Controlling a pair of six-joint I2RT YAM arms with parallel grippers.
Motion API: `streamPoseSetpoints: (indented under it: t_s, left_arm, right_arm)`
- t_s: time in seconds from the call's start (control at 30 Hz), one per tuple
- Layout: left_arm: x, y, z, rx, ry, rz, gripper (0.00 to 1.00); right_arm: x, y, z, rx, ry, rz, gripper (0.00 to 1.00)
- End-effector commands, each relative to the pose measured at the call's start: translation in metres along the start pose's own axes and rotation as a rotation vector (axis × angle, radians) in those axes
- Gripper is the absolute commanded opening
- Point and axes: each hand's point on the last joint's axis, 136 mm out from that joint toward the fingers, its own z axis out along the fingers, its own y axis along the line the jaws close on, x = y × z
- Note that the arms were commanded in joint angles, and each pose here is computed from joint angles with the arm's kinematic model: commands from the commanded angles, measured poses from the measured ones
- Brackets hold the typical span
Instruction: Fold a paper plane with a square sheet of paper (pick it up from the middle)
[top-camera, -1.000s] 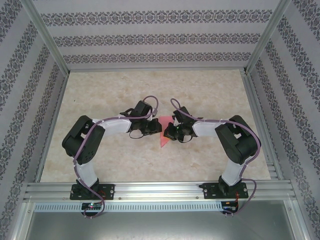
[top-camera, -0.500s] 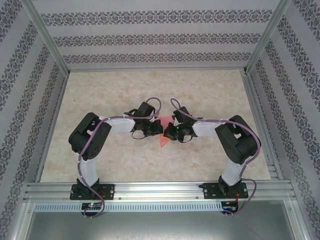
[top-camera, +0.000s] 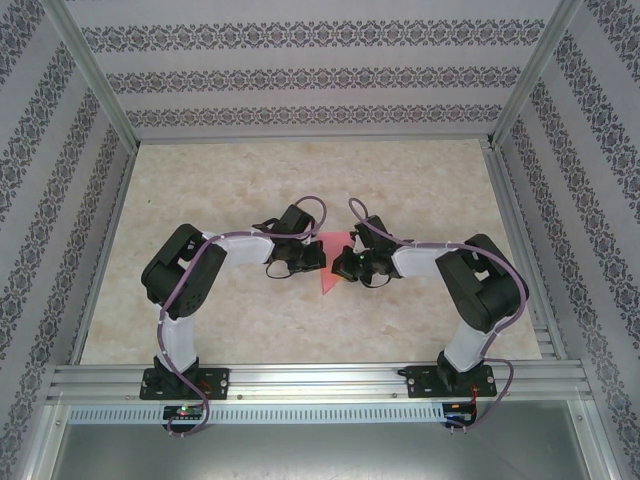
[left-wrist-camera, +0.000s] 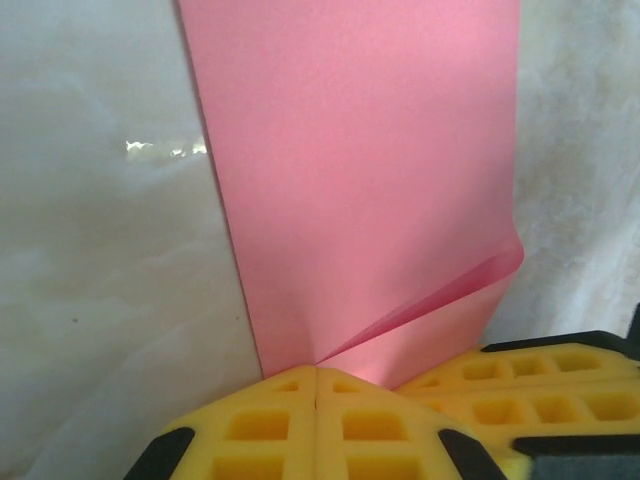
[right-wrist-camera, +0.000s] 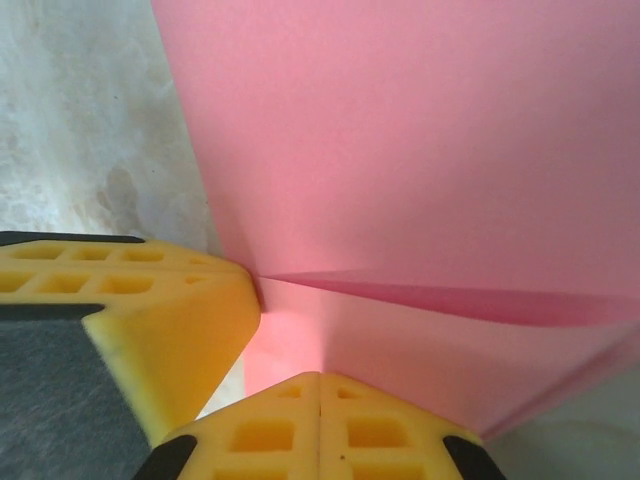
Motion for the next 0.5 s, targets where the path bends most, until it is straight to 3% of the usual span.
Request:
streamPoseSetpoints:
  t_s: [0.0, 0.47]
  left_arm:
    - [0.018, 0.034, 0.012, -0.146, 0.050, 0.010, 0.05]
    - [0.023, 0.051, 0.014, -0.251, 0.056, 0.030, 0.04]
  right_arm:
    - [-0.012, 0.022, -0.018, -0.111, -0.062, -0.078, 0.06]
    - [-0.006, -0.011, -0.006, -0.052, -0.017, -0.089, 0.06]
